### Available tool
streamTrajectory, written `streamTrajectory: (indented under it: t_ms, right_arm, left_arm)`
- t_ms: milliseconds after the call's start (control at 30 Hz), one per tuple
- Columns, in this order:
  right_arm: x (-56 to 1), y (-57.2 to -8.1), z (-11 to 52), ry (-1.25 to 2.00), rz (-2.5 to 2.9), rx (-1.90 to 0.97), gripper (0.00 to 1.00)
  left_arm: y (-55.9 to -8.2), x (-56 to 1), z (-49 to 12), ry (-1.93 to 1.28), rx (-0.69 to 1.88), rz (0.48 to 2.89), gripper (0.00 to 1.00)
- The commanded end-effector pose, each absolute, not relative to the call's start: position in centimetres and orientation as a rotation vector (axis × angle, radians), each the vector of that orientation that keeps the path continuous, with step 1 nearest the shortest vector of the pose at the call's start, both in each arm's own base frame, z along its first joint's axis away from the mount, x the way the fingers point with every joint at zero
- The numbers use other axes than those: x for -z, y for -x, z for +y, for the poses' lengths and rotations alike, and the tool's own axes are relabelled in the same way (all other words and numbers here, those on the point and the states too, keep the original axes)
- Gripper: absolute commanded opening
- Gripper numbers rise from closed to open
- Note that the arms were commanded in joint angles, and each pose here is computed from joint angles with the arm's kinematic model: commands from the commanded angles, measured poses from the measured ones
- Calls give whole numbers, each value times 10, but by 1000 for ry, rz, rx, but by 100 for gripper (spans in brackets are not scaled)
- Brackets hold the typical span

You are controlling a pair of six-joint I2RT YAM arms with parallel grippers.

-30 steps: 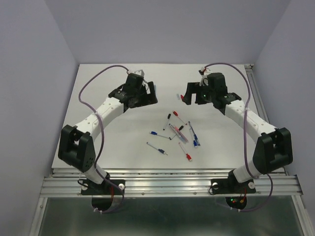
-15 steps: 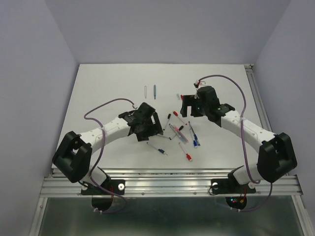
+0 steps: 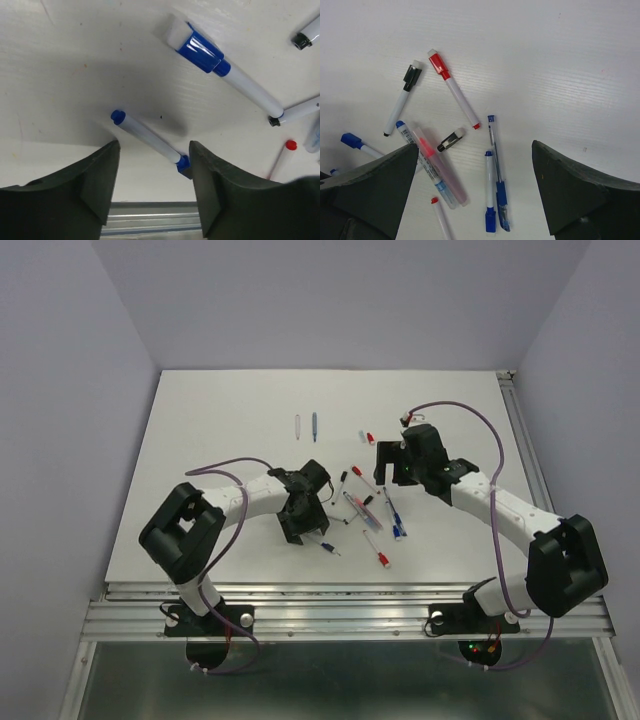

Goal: Open the pen caps

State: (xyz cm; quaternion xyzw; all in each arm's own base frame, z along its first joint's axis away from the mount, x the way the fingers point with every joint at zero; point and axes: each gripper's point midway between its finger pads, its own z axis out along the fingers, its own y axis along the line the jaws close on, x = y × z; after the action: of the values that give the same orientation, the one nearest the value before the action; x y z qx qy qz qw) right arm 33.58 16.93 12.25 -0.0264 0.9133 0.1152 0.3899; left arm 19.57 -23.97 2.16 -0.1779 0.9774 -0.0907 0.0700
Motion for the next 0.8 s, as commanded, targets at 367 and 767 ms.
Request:
streamTrajectory:
  t_ms: [367,767]
  right_arm:
    - [-128,-335,160,23,2288,-266,100]
    - [-168,-292,231,397,2109,-816,100]
  left_arm:
    - [-189,17,-207,480,-106,3006,43]
    - [-194,14,-210,484,-56,2976,0]
